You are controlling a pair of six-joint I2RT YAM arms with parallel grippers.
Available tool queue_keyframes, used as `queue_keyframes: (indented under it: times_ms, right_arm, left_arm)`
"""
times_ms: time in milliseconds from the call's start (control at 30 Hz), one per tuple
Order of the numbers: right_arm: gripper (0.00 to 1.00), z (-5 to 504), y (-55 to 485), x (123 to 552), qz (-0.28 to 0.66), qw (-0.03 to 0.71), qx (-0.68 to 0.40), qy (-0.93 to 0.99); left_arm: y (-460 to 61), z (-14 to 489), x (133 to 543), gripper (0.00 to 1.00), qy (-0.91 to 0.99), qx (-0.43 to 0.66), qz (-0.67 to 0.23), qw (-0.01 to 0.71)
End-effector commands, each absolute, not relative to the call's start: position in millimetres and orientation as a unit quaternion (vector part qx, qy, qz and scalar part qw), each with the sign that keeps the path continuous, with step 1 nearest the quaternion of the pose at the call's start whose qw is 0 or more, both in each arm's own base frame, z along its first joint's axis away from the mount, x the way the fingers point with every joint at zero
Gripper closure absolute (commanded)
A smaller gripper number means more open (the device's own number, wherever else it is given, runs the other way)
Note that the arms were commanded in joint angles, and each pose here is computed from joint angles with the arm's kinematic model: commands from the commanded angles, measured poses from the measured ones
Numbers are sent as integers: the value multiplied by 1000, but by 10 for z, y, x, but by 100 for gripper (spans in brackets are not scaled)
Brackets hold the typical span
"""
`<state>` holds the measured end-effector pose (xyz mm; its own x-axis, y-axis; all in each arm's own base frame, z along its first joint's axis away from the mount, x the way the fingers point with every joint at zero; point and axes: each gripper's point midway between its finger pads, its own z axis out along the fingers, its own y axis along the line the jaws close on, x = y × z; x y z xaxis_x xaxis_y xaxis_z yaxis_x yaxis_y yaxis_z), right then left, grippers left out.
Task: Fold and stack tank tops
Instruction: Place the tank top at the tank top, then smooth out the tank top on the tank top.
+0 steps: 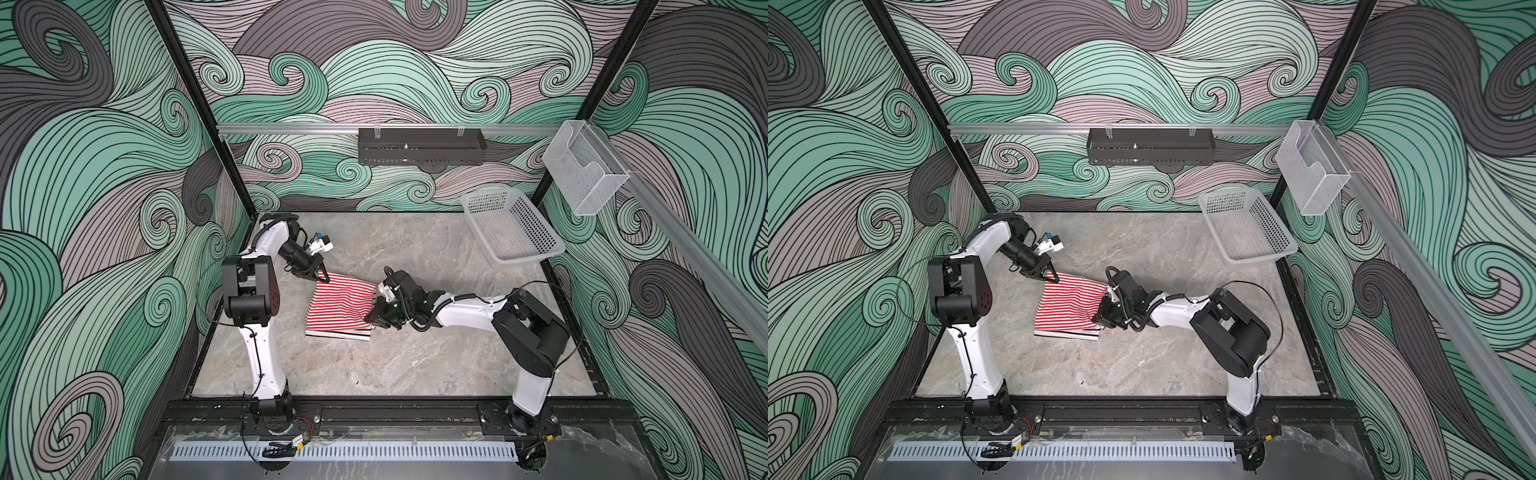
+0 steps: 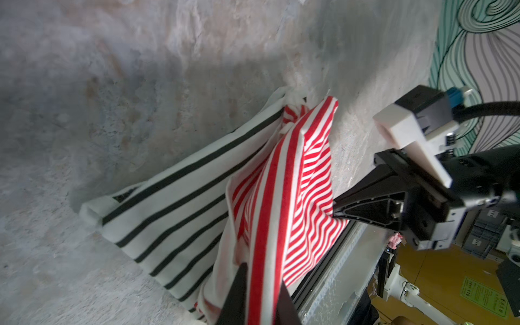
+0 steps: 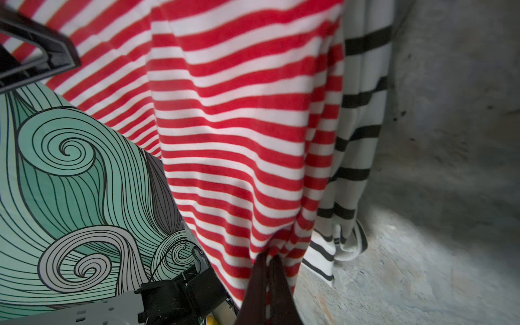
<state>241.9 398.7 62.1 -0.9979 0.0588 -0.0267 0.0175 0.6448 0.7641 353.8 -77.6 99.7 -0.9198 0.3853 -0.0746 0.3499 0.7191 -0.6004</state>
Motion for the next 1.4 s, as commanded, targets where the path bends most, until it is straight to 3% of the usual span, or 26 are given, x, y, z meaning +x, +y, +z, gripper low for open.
queue_keyframes:
  times_ms: [0,133,233,367,500,633,767,1000,1200,1367]
  right_arm:
    - [100,555,3893,2377,407,25,30,913]
    - [98,454,3894,2337,409,13,34,912]
    - [75,401,3856,2325,405,9,38,914]
    - [62,583,3792,2394,393,38,17,918]
    - [61,800,3828,2436,378,62,-17,924]
    - [65,975,3937,2489,375,84,-42,922]
    - [75,1057,4096,2487,383,89,-61,917]
    - [98,949,4380,2351,423,50,-75,902]
    - [100,619,4355,2240,410,11,-67,909]
    - [100,378,4203,2134,376,-19,-64,924]
  left_arm:
    - [-644,851,3571,83,-939,-199,279,25]
    - [-580,704,3574,70,-946,-198,255,29]
    - [-534,583,3579,59,-952,-198,232,37]
    - [-405,504,3581,56,-962,-201,179,35]
    - [-174,639,3641,54,-975,-197,100,1]
    - [-84,962,3650,53,-979,-190,59,-53]
    - [-229,1205,3500,52,-973,-194,88,-85]
    - [-868,1070,2840,61,-934,-253,252,-1]
    - [-945,647,2409,66,-923,-283,253,71]
    - [-770,305,2302,66,-931,-298,180,106]
